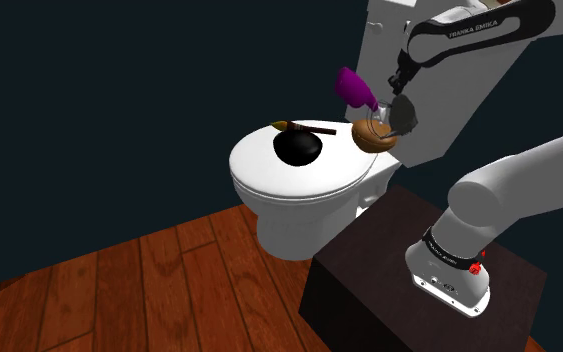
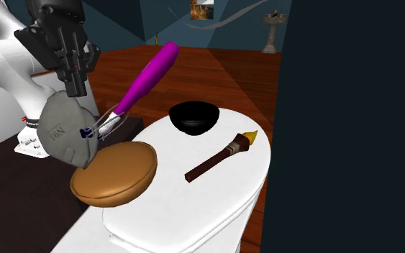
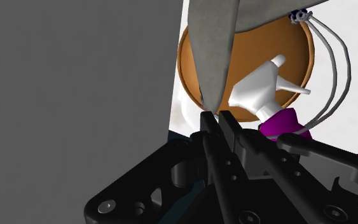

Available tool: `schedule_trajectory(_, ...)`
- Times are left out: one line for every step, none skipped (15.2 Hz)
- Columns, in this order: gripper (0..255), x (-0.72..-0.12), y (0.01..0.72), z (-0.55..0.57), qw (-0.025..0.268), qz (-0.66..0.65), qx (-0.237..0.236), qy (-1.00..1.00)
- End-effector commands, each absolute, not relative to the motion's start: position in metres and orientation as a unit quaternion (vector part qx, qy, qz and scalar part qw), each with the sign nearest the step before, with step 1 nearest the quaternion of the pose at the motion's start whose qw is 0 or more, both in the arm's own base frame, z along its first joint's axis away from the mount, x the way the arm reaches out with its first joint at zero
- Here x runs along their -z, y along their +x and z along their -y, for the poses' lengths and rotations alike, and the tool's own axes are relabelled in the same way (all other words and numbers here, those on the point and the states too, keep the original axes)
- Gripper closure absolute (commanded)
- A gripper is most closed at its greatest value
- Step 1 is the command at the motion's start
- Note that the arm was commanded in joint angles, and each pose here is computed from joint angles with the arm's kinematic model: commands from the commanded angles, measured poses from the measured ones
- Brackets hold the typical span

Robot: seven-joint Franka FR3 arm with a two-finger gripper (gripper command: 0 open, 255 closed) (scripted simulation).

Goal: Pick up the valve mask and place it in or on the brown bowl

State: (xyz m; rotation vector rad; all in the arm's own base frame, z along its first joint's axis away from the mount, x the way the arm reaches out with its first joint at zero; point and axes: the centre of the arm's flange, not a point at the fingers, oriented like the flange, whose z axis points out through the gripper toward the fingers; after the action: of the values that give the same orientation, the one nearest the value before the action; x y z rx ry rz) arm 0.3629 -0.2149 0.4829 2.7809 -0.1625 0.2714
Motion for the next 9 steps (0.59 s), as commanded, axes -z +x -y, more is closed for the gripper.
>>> schedule_trajectory(255,-0.4815,0.3628,0.2155,0.17,0.057,-0.096,0.979)
schedule_trajectory(255,-0.4815,0.3628,0.2155,0.17,0.057,-0.096,0.979)
schedule_trajectory(255,-0.4815,0.3628,0.2155,0.17,0.057,-0.096,0.979)
schedule_trajectory(255,-0.4815,0.3628,0.2155,0.17,0.057,-0.096,0.979)
schedule_trajectory(255,-0.4815,0.3628,0.2155,0.17,0.057,-0.096,0.979)
schedule_trajectory(255,-0.4815,0.3628,0.2155,0.17,0.057,-0.096,0.979)
schedule_trajectory(0,-0.4816,0.3628,0.2155,0.17,0.057,-0.096,0.979)
schedule_trajectory(0,-0.4817,0.3628,0.2155,0.17,0.057,-0.096,0.979)
schedule_trajectory(0,-0.4817,0.3628,0.2155,0.17,0.057,-0.096,0.979)
